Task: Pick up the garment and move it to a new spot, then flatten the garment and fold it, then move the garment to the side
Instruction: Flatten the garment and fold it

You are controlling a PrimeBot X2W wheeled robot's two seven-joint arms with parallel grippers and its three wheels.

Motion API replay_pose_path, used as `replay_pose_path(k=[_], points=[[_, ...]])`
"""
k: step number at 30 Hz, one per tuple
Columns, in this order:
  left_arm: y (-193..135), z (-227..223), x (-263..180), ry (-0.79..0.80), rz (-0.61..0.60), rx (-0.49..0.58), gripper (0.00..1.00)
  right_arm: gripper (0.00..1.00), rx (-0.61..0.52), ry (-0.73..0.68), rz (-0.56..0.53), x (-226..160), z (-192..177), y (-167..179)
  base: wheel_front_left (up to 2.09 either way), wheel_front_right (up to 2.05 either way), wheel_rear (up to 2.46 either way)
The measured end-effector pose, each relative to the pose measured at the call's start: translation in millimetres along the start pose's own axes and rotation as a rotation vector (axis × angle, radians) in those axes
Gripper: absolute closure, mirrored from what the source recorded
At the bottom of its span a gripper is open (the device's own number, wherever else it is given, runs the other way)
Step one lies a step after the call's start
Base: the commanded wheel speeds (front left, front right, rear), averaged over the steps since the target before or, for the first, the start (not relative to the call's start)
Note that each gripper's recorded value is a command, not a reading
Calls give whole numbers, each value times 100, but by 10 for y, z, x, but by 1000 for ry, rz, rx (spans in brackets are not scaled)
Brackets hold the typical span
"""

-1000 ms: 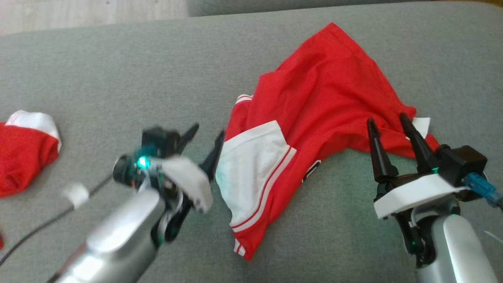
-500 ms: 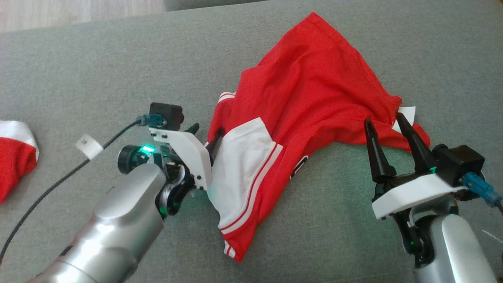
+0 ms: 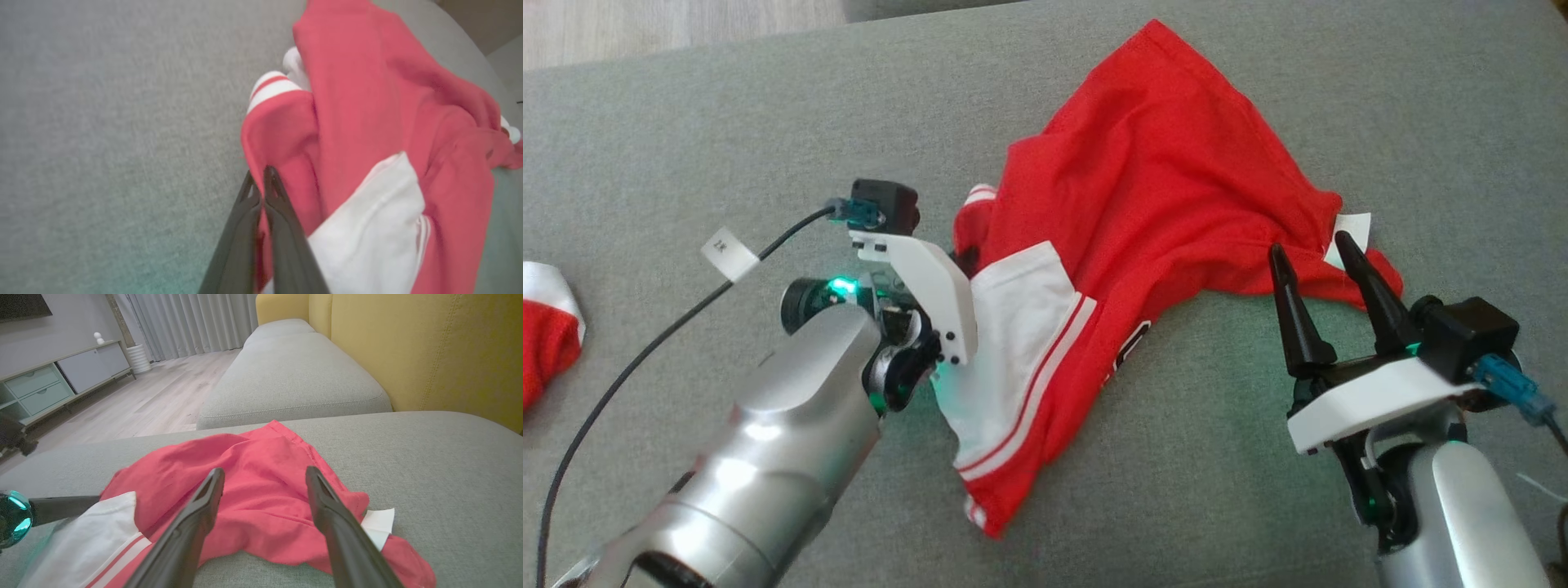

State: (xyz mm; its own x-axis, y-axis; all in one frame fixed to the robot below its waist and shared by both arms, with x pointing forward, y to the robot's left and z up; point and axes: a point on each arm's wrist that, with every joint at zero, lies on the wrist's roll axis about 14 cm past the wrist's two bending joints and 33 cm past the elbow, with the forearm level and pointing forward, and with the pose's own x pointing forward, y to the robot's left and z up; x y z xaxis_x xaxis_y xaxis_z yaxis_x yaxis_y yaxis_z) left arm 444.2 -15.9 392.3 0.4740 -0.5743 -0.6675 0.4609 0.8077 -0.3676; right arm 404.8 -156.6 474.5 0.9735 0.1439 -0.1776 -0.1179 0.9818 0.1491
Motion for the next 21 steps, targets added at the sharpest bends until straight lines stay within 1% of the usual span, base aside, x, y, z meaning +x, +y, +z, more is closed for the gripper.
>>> replay_pose_path(k=[2,5,9,14,21], points=[[0,131,-6,-67,11,20,100,0,0,0,1,4,-1,1,0,0,0],[34,502,-84,-244,54,64,100,0,0,-6,0,17,23,-3,0,0,0],[-26,985,-288,-446,75,131,100,0,-2,-22,6,25,76,17,0,0,0],[-300,1321,-561,-603,42,201,100,0,-3,-42,20,22,147,66,0,0,0],[-804,1571,-993,-755,-24,322,100,0,-2,-51,33,-13,185,118,0,0,0]])
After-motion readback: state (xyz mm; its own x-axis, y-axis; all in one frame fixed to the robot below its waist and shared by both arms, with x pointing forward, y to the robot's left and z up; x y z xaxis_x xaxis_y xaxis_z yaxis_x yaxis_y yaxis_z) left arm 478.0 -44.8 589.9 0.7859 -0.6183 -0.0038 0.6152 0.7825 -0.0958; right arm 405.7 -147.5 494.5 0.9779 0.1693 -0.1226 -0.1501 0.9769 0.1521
